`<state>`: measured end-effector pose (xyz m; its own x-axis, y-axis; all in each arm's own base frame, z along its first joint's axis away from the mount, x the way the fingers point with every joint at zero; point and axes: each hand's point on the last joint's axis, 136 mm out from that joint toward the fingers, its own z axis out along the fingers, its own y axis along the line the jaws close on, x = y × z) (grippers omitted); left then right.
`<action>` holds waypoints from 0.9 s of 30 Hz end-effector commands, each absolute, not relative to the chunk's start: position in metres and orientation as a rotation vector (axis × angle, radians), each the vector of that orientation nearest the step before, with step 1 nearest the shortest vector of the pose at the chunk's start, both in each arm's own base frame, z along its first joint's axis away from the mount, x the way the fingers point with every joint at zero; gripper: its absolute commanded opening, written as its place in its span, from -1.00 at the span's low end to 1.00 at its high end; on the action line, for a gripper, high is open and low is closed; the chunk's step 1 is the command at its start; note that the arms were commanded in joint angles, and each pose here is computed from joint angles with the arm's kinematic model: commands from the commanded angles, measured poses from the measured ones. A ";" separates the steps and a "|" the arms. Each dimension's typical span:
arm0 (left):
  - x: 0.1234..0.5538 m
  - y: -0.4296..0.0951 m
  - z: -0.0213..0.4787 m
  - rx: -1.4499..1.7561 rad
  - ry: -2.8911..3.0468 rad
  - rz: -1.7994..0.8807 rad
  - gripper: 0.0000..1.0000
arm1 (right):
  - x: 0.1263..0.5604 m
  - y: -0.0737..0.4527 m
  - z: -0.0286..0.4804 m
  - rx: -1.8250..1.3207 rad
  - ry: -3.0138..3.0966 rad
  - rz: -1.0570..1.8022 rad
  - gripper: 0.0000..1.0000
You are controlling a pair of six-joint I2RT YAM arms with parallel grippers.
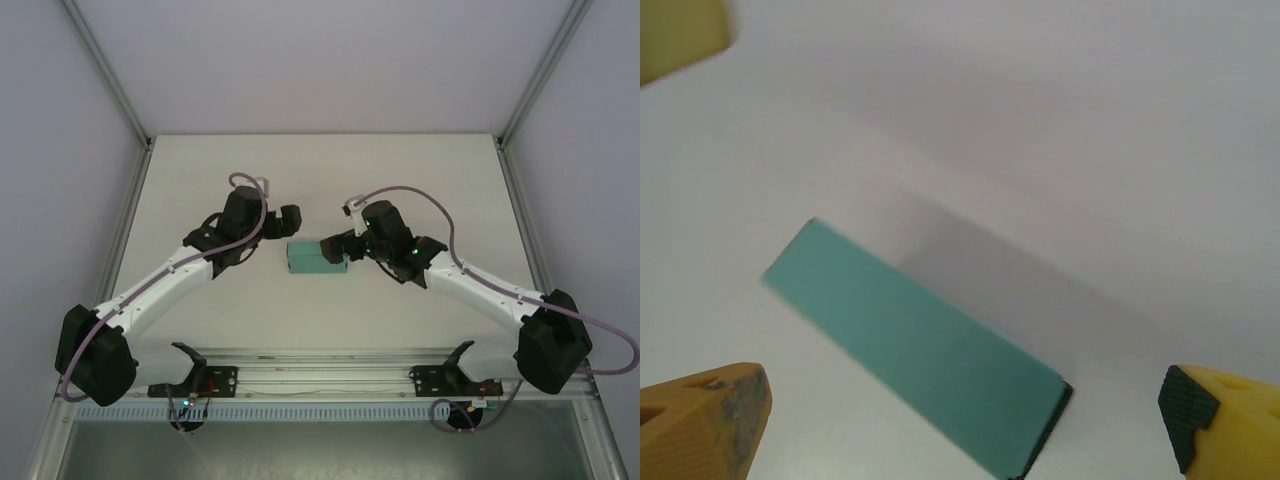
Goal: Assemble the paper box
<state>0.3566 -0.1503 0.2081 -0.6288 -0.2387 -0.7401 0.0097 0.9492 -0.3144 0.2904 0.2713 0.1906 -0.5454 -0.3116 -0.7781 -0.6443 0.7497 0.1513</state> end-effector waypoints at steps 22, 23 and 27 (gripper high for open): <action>0.374 -0.072 0.206 -0.320 2.258 -0.182 1.00 | 0.293 0.294 0.114 -2.018 2.025 0.103 0.99; 0.374 -0.071 0.206 -0.316 2.258 -0.185 1.00 | 0.294 0.295 0.107 -2.037 2.033 0.080 0.98; 0.373 -0.074 0.206 -0.299 2.261 -0.213 1.00 | 0.295 0.299 0.090 -2.079 2.062 0.031 0.90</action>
